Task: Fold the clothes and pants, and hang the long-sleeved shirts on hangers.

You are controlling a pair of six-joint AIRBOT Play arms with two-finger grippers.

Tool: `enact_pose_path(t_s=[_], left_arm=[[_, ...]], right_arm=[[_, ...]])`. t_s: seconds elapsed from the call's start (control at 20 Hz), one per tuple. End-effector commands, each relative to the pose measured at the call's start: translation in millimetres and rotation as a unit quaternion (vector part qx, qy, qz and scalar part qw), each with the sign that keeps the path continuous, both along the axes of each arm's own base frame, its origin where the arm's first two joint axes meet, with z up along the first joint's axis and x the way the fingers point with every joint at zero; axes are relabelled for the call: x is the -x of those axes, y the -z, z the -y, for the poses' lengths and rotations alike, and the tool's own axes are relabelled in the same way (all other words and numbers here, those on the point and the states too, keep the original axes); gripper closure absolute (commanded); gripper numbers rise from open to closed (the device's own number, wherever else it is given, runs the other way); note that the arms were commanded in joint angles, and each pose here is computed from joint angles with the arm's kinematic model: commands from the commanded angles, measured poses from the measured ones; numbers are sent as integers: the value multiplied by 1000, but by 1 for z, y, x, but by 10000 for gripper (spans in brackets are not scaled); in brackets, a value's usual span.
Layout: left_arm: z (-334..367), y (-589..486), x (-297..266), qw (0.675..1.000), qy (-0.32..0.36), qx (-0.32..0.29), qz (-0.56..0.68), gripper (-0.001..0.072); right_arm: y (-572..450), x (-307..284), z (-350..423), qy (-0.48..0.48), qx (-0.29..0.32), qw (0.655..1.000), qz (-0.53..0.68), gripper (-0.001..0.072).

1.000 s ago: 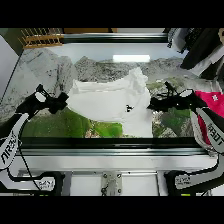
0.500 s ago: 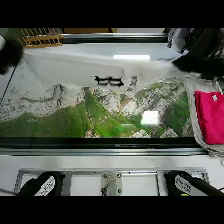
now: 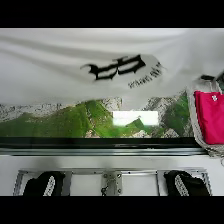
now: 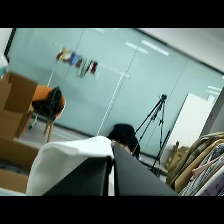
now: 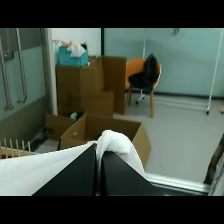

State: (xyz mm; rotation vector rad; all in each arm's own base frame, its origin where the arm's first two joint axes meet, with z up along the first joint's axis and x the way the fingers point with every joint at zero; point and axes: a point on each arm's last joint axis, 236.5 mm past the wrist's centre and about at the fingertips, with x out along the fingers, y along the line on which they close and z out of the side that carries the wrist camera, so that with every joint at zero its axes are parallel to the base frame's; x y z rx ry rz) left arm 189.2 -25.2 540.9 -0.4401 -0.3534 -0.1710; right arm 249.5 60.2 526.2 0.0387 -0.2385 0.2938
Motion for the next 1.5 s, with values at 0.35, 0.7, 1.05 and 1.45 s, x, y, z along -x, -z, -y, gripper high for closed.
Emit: enact_pose_path(t_s=[0.35, 0.7, 1.05, 1.45], left_arm=[[1, 142, -105, 963, 36, 7, -266, 700], [-7, 422, -260, 841, 48, 87, -532, 700], [3, 535, -356, 807, 47, 84, -582, 700], [-16, 545, -370, 791, 45, 92, -603, 700]], right_arm=[[114, -63, -3, -41, -54, 966, -251, 699], [364, -207, 13, -52, -50, 823, -564, 699], [508, -300, 23, -4, -82, 801, -593, 699], [497, -308, 57, 52, -82, 816, -570, 700]])
